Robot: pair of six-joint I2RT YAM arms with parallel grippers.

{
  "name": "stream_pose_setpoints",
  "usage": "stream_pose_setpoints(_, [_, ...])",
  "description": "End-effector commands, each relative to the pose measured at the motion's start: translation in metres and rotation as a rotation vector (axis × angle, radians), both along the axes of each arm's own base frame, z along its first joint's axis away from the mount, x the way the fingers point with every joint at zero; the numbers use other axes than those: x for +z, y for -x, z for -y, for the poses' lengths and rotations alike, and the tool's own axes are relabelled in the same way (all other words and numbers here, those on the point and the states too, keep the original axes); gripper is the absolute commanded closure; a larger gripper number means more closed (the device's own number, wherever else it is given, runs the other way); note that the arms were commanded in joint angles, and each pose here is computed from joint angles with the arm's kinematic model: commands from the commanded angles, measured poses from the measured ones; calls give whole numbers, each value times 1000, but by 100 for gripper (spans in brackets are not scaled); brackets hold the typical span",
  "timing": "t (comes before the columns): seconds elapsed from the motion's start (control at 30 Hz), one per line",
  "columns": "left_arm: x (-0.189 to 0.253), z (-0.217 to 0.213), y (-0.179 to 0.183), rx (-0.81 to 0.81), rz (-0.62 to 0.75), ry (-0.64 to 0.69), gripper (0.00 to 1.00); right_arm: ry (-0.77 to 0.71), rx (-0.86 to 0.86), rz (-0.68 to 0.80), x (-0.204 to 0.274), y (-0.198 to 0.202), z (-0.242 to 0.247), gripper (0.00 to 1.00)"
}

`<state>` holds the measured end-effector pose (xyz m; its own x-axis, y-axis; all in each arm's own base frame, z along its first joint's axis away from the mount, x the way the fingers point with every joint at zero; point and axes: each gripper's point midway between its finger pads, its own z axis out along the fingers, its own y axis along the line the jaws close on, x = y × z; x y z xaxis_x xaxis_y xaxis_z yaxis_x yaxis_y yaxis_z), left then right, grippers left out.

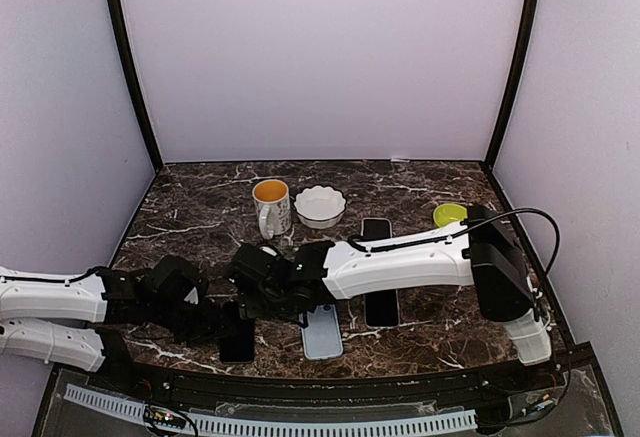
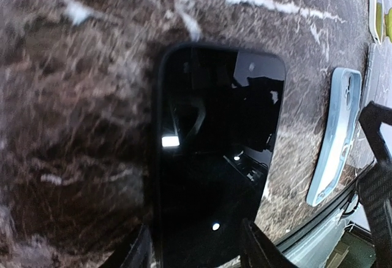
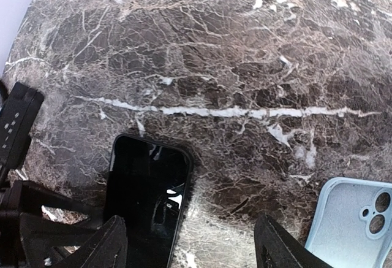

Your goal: Put the phone into the phone case

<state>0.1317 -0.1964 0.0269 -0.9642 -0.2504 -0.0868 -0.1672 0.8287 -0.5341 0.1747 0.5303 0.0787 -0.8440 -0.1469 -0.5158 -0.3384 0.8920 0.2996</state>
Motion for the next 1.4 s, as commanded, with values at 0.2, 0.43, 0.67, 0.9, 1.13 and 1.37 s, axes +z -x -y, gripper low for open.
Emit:
stream_pose_setpoints(0.2, [-17, -3, 37, -37, -75, -19, 50, -4, -30, -4, 0, 10, 3, 28])
stream_pose_setpoints(0.43, [-13, 28, 34, -113, -59, -27, 50, 20, -53, 4, 4, 10, 14, 28])
stream_pose_setpoints(0.67, [-1, 41, 32, -121, -29, -29, 50, 51, -91, 15, 9, 9, 35, 27])
stream_pose_setpoints(0.9, [55, 7, -8, -55, 249, -120, 46, 40, -71, 10, 10, 10, 25, 27])
stream_pose_setpoints(1.13, [97, -48, -62, -31, 467, -242, 34, 30, -35, 8, 8, 14, 3, 22])
stream_pose_setpoints(1.37, [89, -91, -119, -13, 434, -413, 9, 17, -14, -4, 0, 21, -19, 2])
